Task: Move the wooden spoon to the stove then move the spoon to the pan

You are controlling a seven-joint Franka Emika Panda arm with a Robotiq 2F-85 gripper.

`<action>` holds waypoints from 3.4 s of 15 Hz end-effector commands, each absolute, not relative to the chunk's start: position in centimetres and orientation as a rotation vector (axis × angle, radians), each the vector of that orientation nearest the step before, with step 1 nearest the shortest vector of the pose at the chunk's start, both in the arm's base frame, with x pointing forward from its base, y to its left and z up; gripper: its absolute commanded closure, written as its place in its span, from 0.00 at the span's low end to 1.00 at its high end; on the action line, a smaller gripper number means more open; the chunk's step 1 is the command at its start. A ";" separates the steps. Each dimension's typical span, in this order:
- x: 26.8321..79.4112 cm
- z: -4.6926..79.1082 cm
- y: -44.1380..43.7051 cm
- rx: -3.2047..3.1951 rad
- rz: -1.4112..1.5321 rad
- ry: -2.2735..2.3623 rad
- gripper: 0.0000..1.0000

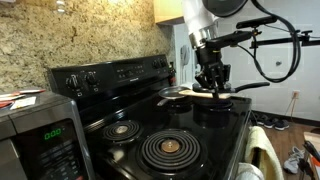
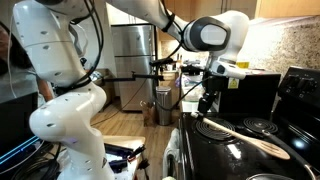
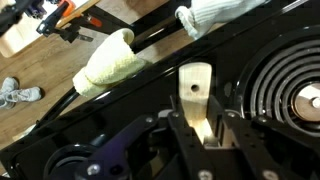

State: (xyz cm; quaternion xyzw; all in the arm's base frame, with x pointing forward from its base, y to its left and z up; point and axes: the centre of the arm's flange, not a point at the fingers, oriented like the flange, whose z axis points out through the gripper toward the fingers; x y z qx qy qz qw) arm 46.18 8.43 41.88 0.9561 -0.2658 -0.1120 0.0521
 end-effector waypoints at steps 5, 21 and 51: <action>48.4 41.7 8.1 2.919 -0.326 -0.825 0.93; 61.0 39.7 3.6 2.660 -0.291 -1.336 0.93; 69.8 39.1 0.2 2.829 -0.566 -1.304 0.93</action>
